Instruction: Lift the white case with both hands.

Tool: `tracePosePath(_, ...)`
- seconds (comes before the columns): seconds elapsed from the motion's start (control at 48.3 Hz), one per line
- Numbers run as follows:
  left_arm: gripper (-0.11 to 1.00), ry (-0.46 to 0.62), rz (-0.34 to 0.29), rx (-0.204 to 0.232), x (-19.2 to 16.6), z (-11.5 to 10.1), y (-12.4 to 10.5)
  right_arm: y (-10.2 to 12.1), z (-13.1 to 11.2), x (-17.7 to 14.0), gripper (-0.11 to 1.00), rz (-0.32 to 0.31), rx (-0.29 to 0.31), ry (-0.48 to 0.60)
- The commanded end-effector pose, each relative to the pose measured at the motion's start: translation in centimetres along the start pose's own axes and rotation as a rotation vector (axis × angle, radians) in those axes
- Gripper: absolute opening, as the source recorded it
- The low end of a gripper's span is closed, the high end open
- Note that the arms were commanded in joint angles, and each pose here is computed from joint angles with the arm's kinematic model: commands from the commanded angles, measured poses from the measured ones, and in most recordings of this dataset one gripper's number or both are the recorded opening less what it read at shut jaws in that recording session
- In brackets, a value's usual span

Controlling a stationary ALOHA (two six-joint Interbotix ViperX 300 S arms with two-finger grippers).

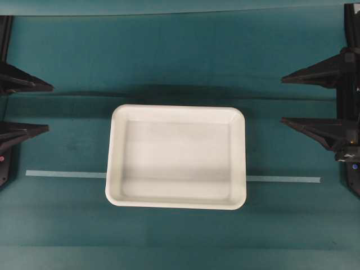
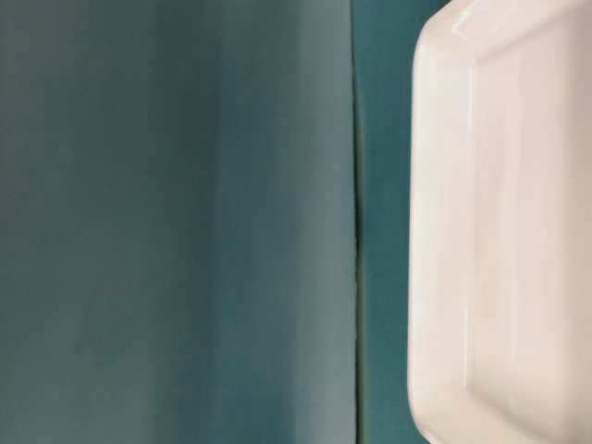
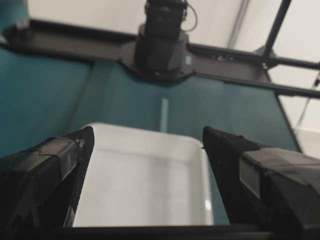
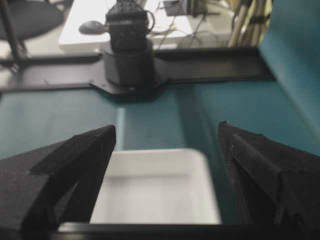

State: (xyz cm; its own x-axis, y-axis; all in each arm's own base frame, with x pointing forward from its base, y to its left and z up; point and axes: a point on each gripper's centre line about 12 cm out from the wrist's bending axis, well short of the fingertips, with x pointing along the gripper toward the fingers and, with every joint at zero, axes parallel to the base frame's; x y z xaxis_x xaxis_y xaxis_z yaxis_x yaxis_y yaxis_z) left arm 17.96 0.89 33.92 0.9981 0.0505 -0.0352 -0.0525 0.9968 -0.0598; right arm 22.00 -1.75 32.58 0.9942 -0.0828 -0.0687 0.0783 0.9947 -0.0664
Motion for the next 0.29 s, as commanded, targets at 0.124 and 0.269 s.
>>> tracePosePath(0.124,0.93,-0.037,0.000,0.041,-0.2,1.3,0.0,-0.3,1.1,0.2,0.86,-0.028,-0.080,-0.062)
tracePosePath(0.269,0.93,-0.072,-0.003,0.034,-0.9,2.1,-0.1,-0.4,1.4,0.1,0.86,-0.038,-0.046,-0.090)
